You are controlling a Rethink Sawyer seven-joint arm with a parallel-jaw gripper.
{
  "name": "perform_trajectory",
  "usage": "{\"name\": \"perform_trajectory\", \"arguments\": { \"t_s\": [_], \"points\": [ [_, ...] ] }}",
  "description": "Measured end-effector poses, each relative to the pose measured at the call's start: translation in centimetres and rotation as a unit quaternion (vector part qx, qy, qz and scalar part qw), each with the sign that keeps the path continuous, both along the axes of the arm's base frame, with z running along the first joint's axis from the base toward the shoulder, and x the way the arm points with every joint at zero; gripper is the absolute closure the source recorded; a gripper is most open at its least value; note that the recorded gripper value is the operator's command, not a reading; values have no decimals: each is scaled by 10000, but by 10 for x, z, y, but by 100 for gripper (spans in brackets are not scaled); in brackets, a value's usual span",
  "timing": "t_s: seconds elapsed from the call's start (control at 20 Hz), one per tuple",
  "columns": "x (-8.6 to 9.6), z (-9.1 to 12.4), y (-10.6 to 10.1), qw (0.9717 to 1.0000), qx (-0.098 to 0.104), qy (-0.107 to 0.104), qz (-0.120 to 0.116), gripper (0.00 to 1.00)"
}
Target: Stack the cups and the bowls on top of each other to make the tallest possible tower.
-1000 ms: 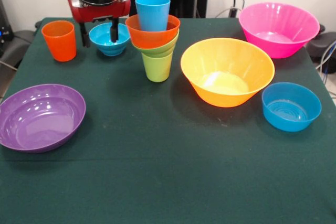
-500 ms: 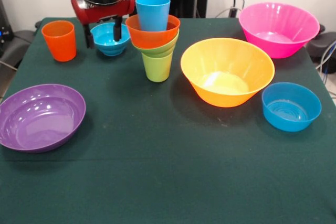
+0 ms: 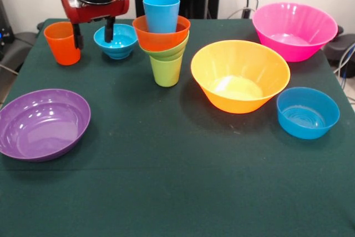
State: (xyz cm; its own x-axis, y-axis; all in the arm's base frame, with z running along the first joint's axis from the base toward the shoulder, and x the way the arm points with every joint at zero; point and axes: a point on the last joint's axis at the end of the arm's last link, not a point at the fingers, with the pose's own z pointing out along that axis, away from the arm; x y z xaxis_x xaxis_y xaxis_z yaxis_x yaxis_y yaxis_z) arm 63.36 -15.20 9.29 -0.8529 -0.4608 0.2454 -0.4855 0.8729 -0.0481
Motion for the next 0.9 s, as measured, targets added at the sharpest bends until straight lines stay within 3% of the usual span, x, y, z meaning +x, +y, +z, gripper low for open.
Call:
{"name": "perform_trajectory", "arguments": {
  "t_s": [0.9],
  "points": [
    [4, 8, -32, 9994, 259, -174, -134, 0]
  ]
}}
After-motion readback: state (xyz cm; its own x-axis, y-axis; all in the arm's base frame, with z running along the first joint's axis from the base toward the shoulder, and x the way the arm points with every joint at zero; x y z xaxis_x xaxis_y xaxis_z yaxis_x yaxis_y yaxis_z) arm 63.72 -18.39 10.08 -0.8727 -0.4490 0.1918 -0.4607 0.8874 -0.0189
